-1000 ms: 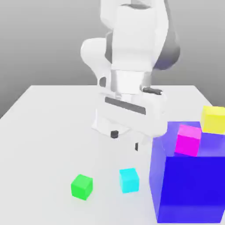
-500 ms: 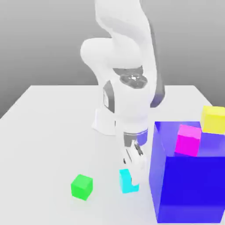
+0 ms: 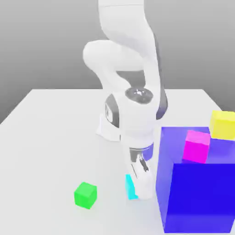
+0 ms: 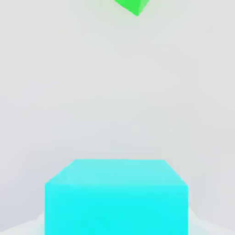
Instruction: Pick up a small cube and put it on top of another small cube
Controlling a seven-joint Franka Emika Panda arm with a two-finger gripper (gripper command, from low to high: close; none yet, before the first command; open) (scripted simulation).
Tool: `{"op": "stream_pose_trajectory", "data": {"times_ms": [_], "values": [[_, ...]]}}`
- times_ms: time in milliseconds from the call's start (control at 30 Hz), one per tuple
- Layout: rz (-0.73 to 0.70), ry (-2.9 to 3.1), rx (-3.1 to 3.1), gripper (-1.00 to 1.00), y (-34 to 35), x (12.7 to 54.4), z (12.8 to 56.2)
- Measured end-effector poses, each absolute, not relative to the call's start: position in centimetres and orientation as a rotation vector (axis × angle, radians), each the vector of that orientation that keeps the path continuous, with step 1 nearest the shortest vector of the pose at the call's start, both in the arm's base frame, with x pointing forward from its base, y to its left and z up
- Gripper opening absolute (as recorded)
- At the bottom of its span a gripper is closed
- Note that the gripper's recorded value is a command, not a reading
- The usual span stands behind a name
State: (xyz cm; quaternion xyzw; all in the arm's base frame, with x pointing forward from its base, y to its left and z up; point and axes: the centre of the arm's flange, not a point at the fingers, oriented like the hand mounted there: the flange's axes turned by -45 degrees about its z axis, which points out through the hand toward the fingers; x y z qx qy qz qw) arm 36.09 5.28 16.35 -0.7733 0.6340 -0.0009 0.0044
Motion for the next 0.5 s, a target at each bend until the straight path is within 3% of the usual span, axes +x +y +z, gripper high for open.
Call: {"op": "stream_pose_trajectory", "data": {"times_ms": [167,500], "values": [[-0.004,2.001,-2.419,-1.00,4.8,35.9,19.4],[-0.006,2.349,-2.086,-1.00,-5.5,38.1,23.1]]}}
